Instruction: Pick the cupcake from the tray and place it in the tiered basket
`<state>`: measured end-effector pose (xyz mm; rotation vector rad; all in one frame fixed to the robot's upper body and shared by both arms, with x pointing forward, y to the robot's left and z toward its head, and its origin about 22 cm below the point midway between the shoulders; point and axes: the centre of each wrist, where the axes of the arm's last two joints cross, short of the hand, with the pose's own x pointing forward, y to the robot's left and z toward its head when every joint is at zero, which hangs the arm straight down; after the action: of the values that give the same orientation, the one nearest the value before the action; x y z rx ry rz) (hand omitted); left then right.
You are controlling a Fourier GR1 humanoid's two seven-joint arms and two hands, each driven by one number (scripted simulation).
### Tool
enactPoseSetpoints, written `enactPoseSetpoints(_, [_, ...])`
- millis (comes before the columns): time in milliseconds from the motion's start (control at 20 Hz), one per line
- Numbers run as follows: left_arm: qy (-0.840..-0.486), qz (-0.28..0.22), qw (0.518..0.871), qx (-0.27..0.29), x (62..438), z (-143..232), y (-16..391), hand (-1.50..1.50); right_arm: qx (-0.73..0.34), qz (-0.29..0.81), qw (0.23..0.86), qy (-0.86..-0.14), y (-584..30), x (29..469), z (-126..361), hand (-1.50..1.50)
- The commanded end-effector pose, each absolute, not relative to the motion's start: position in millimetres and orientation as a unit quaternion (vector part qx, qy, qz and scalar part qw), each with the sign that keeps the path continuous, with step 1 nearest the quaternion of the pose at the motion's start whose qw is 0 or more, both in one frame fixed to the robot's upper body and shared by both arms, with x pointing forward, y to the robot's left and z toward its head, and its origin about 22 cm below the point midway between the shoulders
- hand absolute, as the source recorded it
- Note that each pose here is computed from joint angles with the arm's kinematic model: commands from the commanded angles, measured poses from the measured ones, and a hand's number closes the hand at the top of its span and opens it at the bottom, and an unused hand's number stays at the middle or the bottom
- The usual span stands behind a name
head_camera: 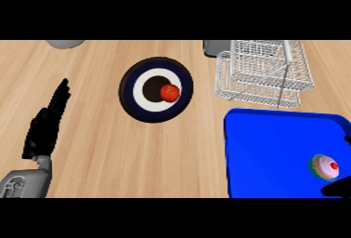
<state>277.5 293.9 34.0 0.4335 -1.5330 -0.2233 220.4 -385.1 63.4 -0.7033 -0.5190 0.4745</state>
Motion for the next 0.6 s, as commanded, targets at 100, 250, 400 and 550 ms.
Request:
enactPoseSetpoints(100, [-0.686,-0.108,0.692,0.196,275.4,27.7,307.5,0.0,-0.319,0.234,0.883,-0.252,-366.8,236.2,40.6,-1.5])
enactPoseSetpoints(250, [-0.687,-0.1,0.693,0.196,277.8,15.0,311.4,0.0,-0.313,0.235,0.886,-0.248,-390.3,234.5,36.8,-1.5])
enactPoseSetpoints(400, [-0.685,-0.103,0.696,0.188,282.4,51.9,296.5,0.0,-0.304,0.239,0.89,-0.243,-386.0,226.4,36.7,-1.5])
enactPoseSetpoints(550, [-0.693,-0.103,0.687,0.194,289.1,28.9,297.4,0.0,-0.275,0.256,0.898,-0.228,-377.0,244.5,18.7,1.5])
